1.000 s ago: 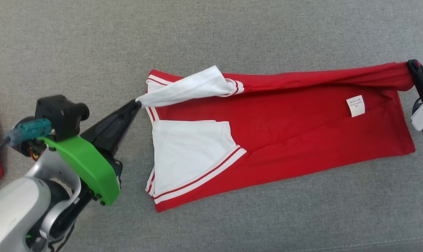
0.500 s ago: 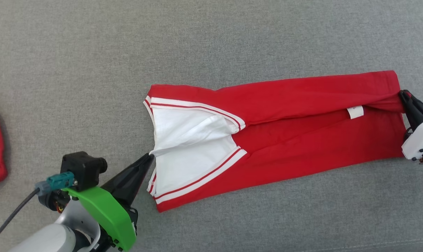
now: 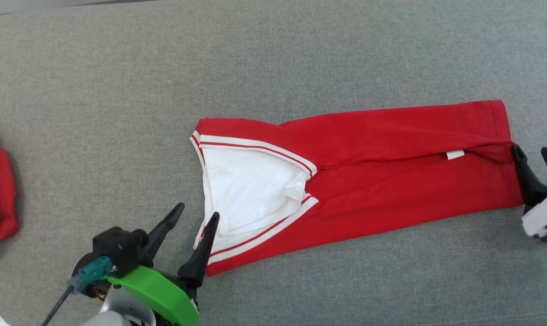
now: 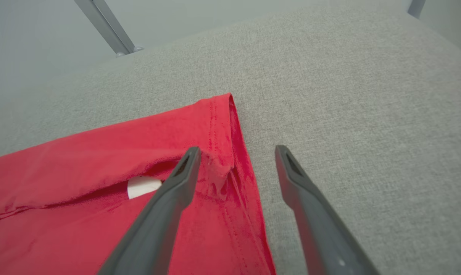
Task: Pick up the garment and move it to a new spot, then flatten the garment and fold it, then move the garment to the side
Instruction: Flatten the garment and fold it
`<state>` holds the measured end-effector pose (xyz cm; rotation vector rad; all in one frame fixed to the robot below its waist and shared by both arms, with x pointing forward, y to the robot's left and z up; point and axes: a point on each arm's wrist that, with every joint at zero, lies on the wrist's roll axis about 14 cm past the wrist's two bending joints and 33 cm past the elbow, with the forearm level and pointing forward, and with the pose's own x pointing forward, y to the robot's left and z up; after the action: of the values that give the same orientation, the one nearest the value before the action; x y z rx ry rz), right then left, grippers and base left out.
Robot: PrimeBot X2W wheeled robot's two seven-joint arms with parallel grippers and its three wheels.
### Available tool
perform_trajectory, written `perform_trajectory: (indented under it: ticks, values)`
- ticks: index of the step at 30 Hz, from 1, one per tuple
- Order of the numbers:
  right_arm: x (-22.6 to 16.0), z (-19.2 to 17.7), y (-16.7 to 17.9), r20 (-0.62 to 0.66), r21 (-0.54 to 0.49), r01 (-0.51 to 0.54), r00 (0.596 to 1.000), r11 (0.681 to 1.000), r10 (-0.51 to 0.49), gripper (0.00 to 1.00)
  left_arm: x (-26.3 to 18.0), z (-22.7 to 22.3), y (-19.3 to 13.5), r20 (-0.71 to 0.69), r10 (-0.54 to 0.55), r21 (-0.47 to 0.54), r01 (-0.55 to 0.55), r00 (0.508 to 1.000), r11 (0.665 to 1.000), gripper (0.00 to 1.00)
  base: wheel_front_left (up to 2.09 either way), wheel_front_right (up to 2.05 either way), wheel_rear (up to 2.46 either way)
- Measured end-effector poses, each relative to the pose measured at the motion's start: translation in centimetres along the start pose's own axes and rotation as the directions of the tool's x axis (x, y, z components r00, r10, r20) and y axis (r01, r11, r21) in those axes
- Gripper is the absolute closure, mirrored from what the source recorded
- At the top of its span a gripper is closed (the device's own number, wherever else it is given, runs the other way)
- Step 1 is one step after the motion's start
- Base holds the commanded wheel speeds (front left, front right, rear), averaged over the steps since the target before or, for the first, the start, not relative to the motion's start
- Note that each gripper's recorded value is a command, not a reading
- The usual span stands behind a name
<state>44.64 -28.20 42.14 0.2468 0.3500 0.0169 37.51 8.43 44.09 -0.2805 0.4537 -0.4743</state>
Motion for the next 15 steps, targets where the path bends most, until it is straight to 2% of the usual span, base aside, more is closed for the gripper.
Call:
perform_trajectory:
  ticks: [4,8,11,14,15]
  values:
    - [-1.9,-1.3,0.0,0.018,0.038,0.012,1.000,0.999,-0.013,0.00,-0.3,0.1,0.1,0.105,0.070,-0.012,-0.069,0.992,0.998,0.00,0.00,0.00,0.00]
    - [-3.0,-1.5,0.4,0.061,0.099,0.021,0.998,0.995,-0.027,0.00,-0.2,1.3,-1.6,0.204,0.081,-0.046,-0.073,0.976,0.996,0.00,0.00,0.00,0.00]
    - [-3.2,-1.4,0.6,0.086,0.127,0.023,0.996,0.992,-0.034,0.00,-0.6,3.4,-1.5,0.307,0.126,-0.019,-0.126,0.943,0.992,0.00,0.00,0.00,0.00]
    - [-2.7,-1.2,0.9,0.108,0.152,0.026,0.993,0.988,-0.043,0.00,-1.3,4.5,-1.2,0.384,0.160,0.050,-0.194,0.909,0.980,0.00,0.00,0.00,0.00]
    - [-2.6,-1.2,0.7,0.113,0.157,0.032,0.992,0.987,-0.050,0.00,-1.6,4.7,-1.1,0.400,0.180,0.040,-0.214,0.899,0.976,0.00,0.00,0.00,0.00]
